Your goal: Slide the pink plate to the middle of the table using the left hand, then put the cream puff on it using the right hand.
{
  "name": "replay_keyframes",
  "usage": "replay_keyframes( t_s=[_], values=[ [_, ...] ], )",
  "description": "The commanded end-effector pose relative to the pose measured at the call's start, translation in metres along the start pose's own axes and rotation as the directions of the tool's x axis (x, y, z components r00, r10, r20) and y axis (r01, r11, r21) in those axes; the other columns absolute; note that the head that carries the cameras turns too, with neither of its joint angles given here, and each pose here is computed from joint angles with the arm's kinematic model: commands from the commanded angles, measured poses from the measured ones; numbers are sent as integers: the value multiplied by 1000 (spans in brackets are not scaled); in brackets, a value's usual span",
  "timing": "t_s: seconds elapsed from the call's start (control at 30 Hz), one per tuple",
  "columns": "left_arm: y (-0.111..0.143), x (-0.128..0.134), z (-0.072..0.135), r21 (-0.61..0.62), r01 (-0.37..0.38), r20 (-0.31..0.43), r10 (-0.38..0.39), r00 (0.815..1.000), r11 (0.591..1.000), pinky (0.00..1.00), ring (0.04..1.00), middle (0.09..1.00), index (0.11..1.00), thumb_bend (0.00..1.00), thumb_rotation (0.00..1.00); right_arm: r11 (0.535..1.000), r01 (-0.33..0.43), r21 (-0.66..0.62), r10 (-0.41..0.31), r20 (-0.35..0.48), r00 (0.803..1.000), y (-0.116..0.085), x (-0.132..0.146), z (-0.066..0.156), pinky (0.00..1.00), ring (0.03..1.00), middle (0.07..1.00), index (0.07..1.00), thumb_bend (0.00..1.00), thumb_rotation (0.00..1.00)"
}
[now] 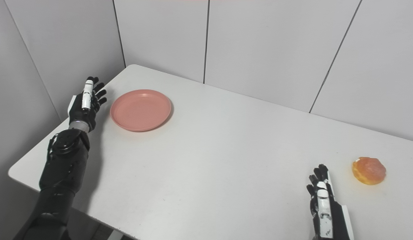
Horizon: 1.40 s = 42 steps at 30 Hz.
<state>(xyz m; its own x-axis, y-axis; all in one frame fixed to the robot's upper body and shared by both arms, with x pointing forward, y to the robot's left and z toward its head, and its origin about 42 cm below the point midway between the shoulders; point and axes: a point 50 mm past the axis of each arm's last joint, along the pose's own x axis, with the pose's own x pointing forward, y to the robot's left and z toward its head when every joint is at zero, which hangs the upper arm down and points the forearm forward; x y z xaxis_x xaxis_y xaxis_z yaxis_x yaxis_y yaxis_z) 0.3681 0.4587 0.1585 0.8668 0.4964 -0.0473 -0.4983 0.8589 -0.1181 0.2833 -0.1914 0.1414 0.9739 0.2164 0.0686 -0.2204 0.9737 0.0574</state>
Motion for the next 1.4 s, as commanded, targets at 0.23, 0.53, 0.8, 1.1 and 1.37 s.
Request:
replay_keyframes(
  t_s=[0.23, 0.53, 0.8, 1.1, 1.37],
  values=[
    [-2, 23, 22, -13, -3, 87, 5, 996, 1000, 933, 931, 932, 914, 310, 968, 1000, -12, -7, 13, 78, 997, 1, 5, 15, 1000, 1000, 1000, 1000, 63, 1000],
    [-6, 29, 14, -40, 36, 35, -35, 999, 999, 966, 959, 958, 942, 366, 1000, 1000, -12, -12, 13, 75, 997, 1, 5, 14, 1000, 1000, 1000, 1000, 81, 1000],
    [-13, 32, 2, -35, 70, 16, -69, 997, 997, 963, 964, 967, 962, 431, 1000, 1000, -13, 0, 13, 64, 998, 2, 5, 15, 1000, 1000, 1000, 1000, 85, 1000],
    [-32, 30, -2, -80, 102, -9, -103, 995, 992, 953, 952, 954, 936, 377, 1000, 1000, -9, -21, 10, 71, 997, 2, 6, 16, 1000, 1000, 1000, 1000, 71, 1000],
    [-54, 21, -8, -135, 167, -20, -171, 985, 977, 934, 950, 950, 933, 401, 1000, 1000, -5, -14, 6, 61, 998, 3, 5, 15, 1000, 1000, 1000, 1000, 73, 1000]
  ],
)
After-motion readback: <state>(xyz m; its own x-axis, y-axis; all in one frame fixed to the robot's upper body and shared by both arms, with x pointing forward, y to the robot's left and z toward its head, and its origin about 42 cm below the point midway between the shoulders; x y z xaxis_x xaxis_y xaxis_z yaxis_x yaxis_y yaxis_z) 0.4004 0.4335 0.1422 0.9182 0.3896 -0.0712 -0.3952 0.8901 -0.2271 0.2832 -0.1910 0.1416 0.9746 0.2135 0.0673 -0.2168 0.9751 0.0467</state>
